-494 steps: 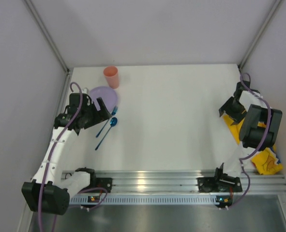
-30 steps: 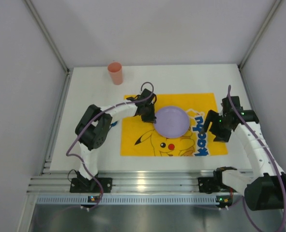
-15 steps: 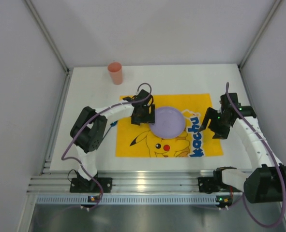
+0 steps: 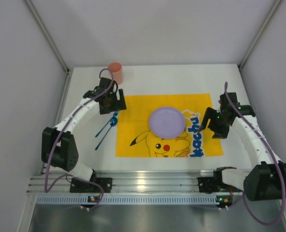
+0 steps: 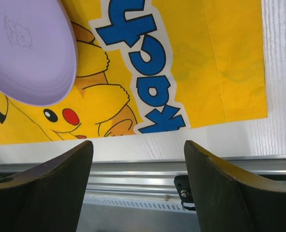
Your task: Set the dinner table for one person
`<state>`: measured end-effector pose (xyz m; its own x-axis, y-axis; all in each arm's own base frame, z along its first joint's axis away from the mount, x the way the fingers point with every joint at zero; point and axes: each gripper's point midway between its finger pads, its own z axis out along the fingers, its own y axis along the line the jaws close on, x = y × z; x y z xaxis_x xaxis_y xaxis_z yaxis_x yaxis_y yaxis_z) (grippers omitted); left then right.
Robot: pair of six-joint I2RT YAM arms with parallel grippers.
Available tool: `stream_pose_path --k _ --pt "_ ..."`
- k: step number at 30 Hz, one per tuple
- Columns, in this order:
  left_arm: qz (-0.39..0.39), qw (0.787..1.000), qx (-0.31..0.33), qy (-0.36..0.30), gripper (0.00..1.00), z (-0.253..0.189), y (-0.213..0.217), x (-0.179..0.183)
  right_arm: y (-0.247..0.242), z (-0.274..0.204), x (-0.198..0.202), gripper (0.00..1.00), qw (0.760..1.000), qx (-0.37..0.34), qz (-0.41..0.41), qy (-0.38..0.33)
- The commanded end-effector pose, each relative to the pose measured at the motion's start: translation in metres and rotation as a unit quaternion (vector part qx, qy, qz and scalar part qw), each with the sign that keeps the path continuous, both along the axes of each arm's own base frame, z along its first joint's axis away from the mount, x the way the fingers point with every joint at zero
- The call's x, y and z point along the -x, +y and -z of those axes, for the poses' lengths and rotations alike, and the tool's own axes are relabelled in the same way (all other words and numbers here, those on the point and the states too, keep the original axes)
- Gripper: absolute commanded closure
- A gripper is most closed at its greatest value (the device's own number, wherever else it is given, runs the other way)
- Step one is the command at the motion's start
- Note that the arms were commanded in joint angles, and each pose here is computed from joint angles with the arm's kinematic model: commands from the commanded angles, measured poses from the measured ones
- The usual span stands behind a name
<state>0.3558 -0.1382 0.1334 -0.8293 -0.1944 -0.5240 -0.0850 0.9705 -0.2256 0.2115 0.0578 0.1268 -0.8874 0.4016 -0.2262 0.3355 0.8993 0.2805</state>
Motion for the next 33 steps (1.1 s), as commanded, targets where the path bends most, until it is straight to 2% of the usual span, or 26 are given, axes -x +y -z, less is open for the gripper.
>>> stream_pose_path --k 1,6,11,19,27,31,32,33 --pt "-0.013 0.998 -0.053 0.037 0.09 0.024 0.042 0.025 0.0 -0.01 -0.015 0.23 0.999 -0.003 -0.006 -0.034" --pt "-0.048 0.996 -0.06 0.055 0.12 0.045 0.073 0.043 0.0 -0.008 -0.012 0.23 0.999 -0.003 -0.012 -0.031" --pt "-0.059 0.995 -0.053 0.066 0.14 0.072 0.082 0.054 0.0 -0.003 -0.01 0.23 1.0 -0.004 -0.016 -0.022" --pt "-0.053 0.992 -0.069 0.09 0.36 0.099 0.085 0.041 0.0 0.0 -0.013 0.23 1.0 -0.003 -0.02 -0.015" --pt "-0.042 0.987 -0.095 0.121 0.48 0.122 0.09 0.036 -0.001 0.001 -0.016 0.24 1.0 0.002 -0.016 -0.011" --pt "-0.04 0.984 -0.105 0.135 0.67 0.131 0.093 0.04 -0.003 0.003 -0.016 0.24 1.0 0.002 -0.011 -0.008" --pt "-0.041 0.983 -0.108 0.141 0.84 0.134 0.094 0.042 -0.003 0.003 -0.016 0.24 1.0 0.002 -0.011 -0.008" --pt "-0.042 0.983 -0.111 0.143 0.92 0.136 0.095 0.043 -0.003 0.003 -0.016 0.24 1.0 0.003 -0.01 -0.007"
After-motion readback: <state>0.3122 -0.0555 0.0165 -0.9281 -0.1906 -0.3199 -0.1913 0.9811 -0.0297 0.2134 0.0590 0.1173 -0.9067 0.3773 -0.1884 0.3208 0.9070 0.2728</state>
